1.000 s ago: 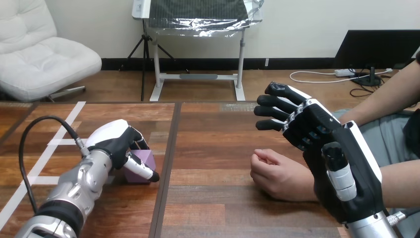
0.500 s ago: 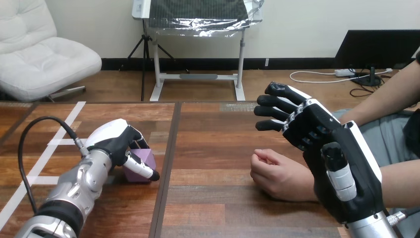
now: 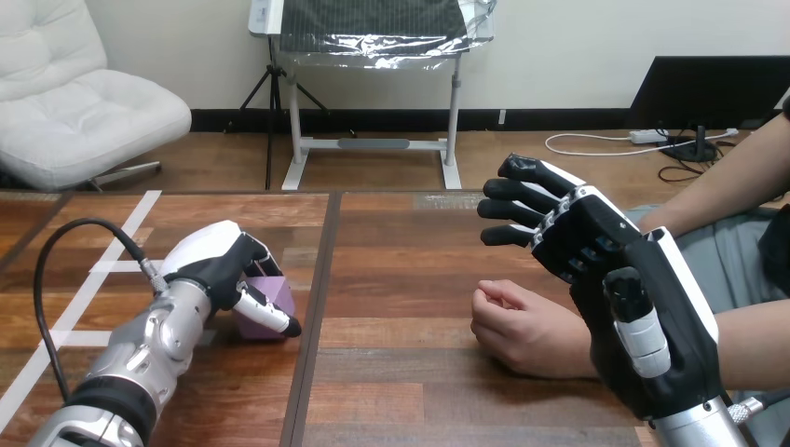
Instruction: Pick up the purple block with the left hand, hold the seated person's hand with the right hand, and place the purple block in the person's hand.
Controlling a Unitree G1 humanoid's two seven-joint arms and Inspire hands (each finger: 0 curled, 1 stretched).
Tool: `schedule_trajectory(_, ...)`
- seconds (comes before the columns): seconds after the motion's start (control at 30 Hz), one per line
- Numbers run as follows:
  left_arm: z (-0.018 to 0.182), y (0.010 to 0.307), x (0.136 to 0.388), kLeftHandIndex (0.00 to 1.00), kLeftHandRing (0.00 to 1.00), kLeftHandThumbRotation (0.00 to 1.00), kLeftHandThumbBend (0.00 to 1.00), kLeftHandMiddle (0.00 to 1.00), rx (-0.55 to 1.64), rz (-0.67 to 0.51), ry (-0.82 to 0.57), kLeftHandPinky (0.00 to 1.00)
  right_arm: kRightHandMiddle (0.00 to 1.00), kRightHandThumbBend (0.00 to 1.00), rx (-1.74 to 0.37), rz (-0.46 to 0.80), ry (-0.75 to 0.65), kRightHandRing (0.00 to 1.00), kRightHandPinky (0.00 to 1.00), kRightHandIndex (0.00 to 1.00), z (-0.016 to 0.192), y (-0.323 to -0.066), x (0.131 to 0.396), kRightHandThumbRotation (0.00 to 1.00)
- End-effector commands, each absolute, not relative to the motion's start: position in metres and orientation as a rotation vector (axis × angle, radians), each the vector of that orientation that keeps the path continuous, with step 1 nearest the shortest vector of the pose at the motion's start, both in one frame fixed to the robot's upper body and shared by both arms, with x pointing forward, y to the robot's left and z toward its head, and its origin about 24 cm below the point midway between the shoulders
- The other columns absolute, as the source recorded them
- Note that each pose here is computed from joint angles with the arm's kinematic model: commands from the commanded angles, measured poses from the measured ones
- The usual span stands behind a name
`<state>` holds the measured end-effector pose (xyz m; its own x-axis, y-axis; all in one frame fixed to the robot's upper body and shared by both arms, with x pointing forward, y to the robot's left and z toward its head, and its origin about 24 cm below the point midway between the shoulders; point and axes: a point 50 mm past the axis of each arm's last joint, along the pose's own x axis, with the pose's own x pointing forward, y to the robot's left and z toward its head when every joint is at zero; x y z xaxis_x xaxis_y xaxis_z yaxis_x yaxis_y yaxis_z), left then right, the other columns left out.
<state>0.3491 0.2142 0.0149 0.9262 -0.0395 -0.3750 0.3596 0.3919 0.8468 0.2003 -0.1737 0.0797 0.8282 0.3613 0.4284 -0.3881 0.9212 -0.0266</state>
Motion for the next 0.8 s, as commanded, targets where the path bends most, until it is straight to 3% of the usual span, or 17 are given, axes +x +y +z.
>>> schedule_trajectory(0.0,0.04,0.212,0.362,0.49,0.49,0.0,0.67,0.53,1.123,-0.208,0.199,0.48,0.8,0.96,0.027,0.404,-0.522,0.79,0.72,0.82,0.095,-0.175,0.206,0.82)
schedule_trajectory(0.77,0.064,0.203,0.353,0.49,0.46,0.0,0.61,0.51,0.956,-0.159,0.0,0.46,0.8,0.96,-0.162,0.355,-0.48,0.79,0.75,0.81,0.095,-0.188,0.22,0.84)
